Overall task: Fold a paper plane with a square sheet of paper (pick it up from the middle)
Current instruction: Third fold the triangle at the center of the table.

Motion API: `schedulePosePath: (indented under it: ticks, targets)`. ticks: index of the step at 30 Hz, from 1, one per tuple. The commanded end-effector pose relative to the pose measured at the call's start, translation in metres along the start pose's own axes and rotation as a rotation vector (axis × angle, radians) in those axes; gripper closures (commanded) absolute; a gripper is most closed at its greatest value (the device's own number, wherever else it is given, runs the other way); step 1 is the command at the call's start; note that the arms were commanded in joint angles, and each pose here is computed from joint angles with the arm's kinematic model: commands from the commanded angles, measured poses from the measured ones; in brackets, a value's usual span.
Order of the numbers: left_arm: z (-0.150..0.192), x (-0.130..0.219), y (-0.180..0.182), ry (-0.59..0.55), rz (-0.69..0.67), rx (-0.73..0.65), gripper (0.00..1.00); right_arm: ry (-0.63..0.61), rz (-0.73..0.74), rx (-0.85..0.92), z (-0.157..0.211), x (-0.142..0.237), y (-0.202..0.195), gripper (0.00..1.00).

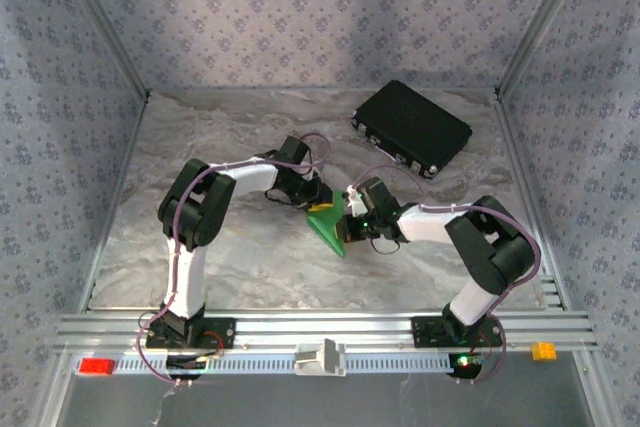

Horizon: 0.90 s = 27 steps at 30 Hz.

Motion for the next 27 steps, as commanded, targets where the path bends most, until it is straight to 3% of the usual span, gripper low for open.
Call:
schedulePosePath:
  ticks: [1,4,7,13,17,27]
  targets:
    - [-0.016,0.022,-0.023,-0.072,0.015,-0.039,0.67,0.043,0.062,-0.01,0.008,-0.003,-0.011,1.0]
    - [-0.02,0.039,-0.038,-0.128,0.027,-0.059,0.61,0.042,0.061,-0.012,0.008,-0.004,-0.01,1.0]
    - [-0.015,0.053,-0.044,-0.173,0.053,-0.048,0.63,0.041,0.058,-0.012,0.007,-0.004,-0.009,1.0]
    - [0.017,0.06,-0.039,-0.219,0.168,0.042,0.91,0.038,0.06,-0.012,0.005,-0.003,-0.008,1.0]
    - [0.041,0.054,-0.036,-0.233,0.268,0.106,0.99,0.036,0.064,-0.013,0.005,-0.001,-0.009,1.0]
    - [0.07,0.027,-0.019,-0.206,0.338,0.185,1.0,0.032,0.072,-0.018,0.005,0.0,-0.009,0.99]
Point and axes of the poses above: each hand's point on the last joint's axis, 136 mm out from that joint toward the fingers, its own x axis back along the fingers, its own y axis along the line the jaws close on, z = x × y, the point moved 4 cm from there along x, back along the fingers, and after that the axes turned 3 degrees about -x, right-handed, at the moved point
